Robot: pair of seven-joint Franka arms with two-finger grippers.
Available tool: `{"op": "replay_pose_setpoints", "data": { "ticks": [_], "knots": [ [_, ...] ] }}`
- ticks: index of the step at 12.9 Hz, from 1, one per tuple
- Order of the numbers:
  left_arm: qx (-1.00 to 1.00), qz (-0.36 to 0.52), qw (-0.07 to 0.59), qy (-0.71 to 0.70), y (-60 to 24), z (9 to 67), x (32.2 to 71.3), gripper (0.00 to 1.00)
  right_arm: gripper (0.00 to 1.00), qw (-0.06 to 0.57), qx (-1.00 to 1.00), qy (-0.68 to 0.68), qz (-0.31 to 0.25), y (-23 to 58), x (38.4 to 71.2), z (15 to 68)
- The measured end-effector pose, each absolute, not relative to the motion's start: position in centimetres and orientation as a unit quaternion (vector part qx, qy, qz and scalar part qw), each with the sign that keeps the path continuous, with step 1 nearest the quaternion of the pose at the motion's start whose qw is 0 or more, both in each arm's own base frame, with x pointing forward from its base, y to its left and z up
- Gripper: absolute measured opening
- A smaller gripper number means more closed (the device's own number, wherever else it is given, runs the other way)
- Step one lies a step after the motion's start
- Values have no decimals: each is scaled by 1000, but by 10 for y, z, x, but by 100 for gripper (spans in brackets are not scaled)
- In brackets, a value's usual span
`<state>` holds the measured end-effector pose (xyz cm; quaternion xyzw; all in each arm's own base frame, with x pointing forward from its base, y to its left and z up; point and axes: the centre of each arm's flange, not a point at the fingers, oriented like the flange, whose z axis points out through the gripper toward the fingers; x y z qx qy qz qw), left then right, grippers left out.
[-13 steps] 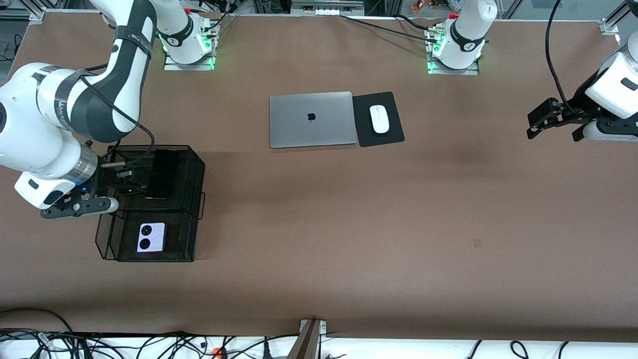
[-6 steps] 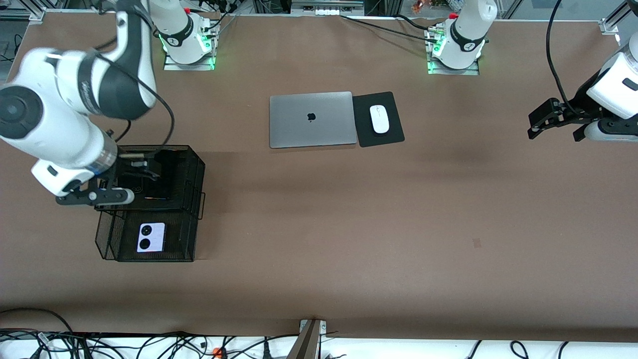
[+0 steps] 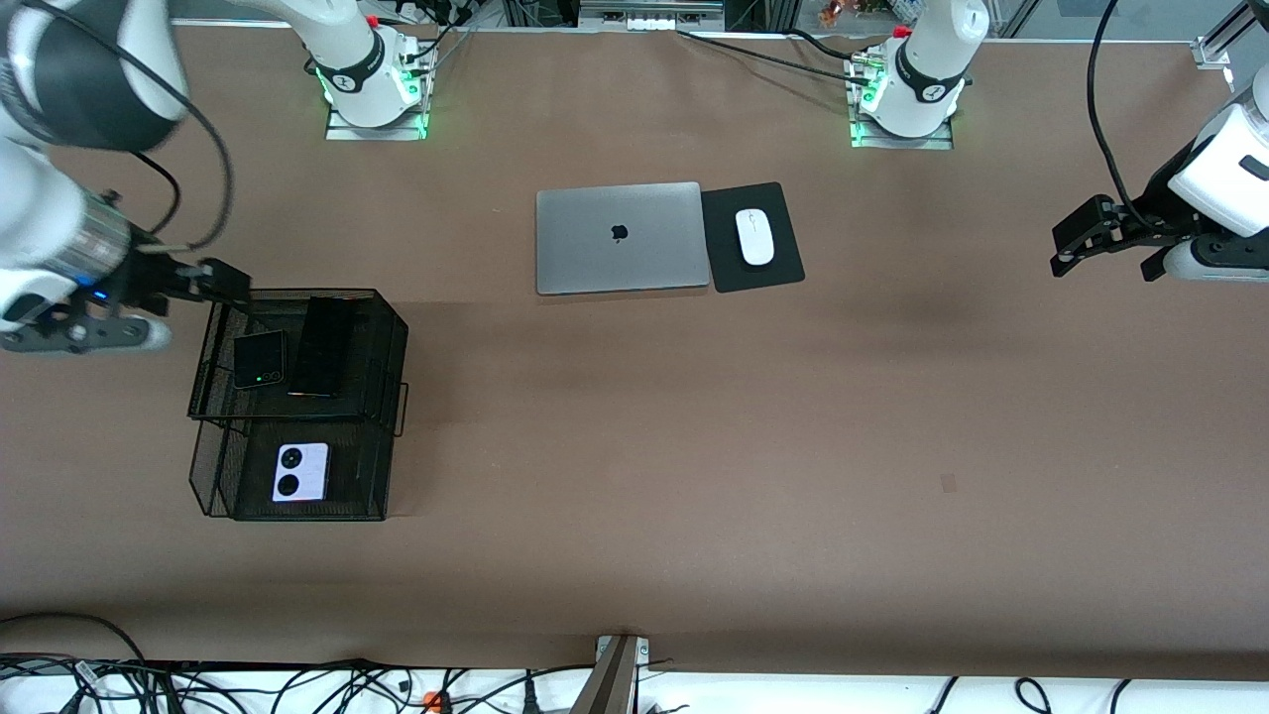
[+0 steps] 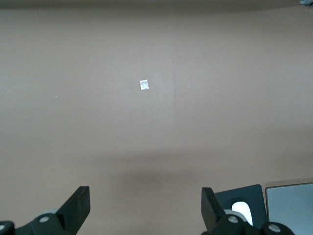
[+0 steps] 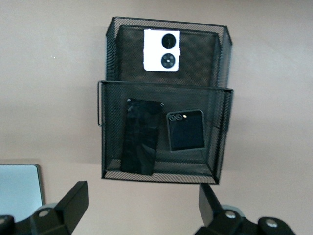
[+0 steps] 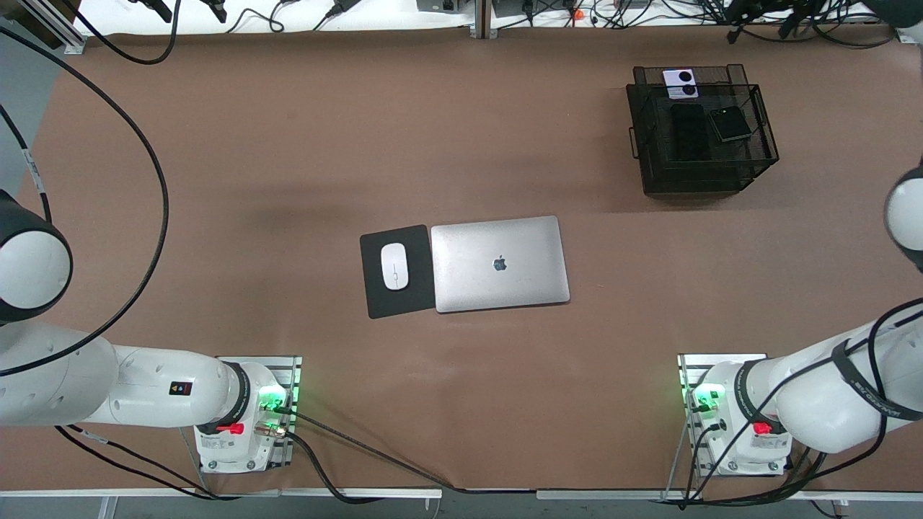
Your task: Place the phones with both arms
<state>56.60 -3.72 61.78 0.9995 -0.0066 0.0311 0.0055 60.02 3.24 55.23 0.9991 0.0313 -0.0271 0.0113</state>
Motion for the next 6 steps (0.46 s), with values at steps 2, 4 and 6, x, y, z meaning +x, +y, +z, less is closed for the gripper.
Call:
{"op": "replay_pose_setpoints", "data": {
  "ticks": [2,4,6],
  "knots": [
    [999,31,6,-7,-37,618,566,100,100,6,999,26,-22,14,590,569],
    [999,31,6,-7,-37,618,566,100,100,0,1000,19,-15,0,582,579],
    [999,31,6,-7,-37,618,566,100,100,-3,1000,8,-13,-13,574,581]
  ]
}}
